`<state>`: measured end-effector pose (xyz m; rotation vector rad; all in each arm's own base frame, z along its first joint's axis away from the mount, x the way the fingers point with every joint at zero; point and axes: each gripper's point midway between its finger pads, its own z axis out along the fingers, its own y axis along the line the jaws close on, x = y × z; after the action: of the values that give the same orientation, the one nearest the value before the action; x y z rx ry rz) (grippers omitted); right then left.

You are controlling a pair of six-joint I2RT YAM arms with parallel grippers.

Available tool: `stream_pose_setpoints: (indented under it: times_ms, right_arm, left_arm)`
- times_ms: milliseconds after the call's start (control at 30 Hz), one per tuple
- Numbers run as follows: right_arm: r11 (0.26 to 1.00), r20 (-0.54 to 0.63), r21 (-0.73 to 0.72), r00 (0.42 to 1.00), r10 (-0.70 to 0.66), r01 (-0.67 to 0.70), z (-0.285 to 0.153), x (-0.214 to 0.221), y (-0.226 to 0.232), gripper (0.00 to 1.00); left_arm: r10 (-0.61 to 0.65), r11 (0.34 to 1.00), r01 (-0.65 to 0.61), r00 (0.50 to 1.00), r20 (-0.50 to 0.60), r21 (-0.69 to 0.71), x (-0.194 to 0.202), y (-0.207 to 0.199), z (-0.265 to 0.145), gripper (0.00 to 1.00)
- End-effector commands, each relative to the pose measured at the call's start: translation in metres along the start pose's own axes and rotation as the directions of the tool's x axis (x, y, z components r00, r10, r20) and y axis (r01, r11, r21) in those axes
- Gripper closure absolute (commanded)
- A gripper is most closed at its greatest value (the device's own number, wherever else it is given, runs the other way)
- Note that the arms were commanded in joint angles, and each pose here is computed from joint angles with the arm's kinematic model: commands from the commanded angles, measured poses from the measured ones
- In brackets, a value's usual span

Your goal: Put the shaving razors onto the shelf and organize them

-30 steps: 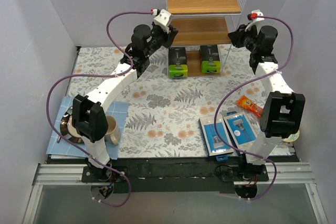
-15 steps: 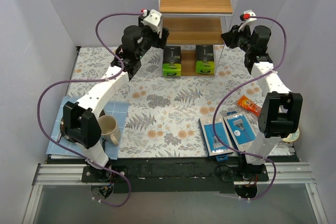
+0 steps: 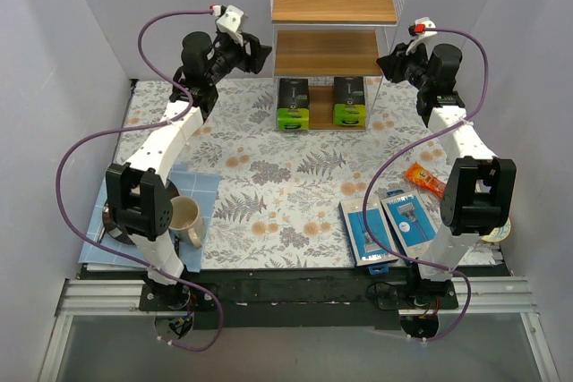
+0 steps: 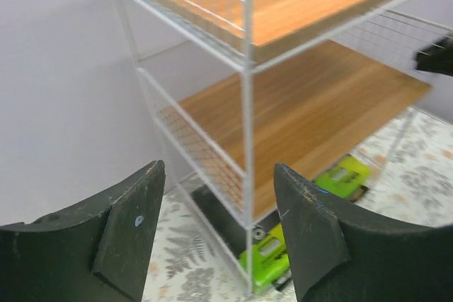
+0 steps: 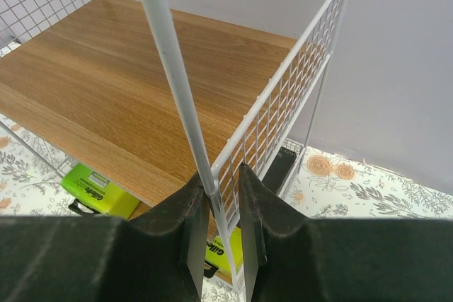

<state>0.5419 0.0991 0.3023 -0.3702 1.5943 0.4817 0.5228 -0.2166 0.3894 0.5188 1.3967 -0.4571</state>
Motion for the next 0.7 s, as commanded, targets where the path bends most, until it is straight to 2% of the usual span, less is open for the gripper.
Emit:
stream_pose_setpoints:
  times_ms: [0,167,300,333,367,467,533,567,600,667]
  right_arm:
    - [0.998,0.044,-0.048,0.998,-0.038,0.04,-0.004,-0.023,0.02,0.71]
    - [0.999,0.035,-0.037,0.999,-0.037,0.039,-0.007,-0.018,0.019,0.7]
    - [0.999,0.021,-0.032,0.999,-0.031,0.032,-0.009,-0.01,0.018,0.71]
    - [0.999,0.02,-0.03,0.999,-0.033,0.034,-0.009,-0.01,0.017,0.71]
    - [0.999,0.017,-0.033,0.999,-0.032,0.032,-0.009,-0.008,0.018,0.71]
    - [0.999,0.012,-0.028,0.999,-0.032,0.032,-0.008,-0.006,0.016,0.71]
    - [0.999,0.011,-0.028,0.999,-0.034,0.034,-0.008,-0.005,0.017,0.71]
    - [0.999,0.009,-0.027,0.999,-0.036,0.037,-0.007,-0.005,0.016,0.71]
    - [0.999,0.01,-0.022,0.999,-0.038,0.038,-0.007,-0.005,0.015,0.71]
    - [0.999,0.008,-0.017,0.999,-0.042,0.042,-0.006,-0.004,0.013,0.71]
  left_arm:
    - [-0.032,0.978,0.022,0.999,0.045,0.207,-0.02,-0.037,0.007,0.39]
    - [-0.06,0.97,0.045,0.997,0.056,0.239,-0.018,-0.041,0.012,0.39]
    - [-0.079,0.969,0.057,0.993,0.082,0.242,-0.022,-0.039,0.023,0.46]
    - [-0.085,0.968,0.061,0.992,0.089,0.241,-0.023,-0.038,0.026,0.49]
    - [-0.101,0.968,0.075,0.99,0.099,0.238,-0.025,-0.036,0.031,0.57]
    - [-0.101,0.966,0.07,0.988,0.116,0.248,-0.027,-0.035,0.039,0.59]
    - [-0.1,0.965,0.067,0.988,0.12,0.253,-0.029,-0.035,0.042,0.64]
    - [-0.097,0.966,0.063,0.987,0.125,0.253,-0.03,-0.034,0.043,0.69]
    - [-0.094,0.965,0.058,0.987,0.131,0.254,-0.033,-0.036,0.042,0.79]
    - [-0.086,0.968,0.048,0.986,0.144,0.248,-0.037,-0.036,0.04,0.88]
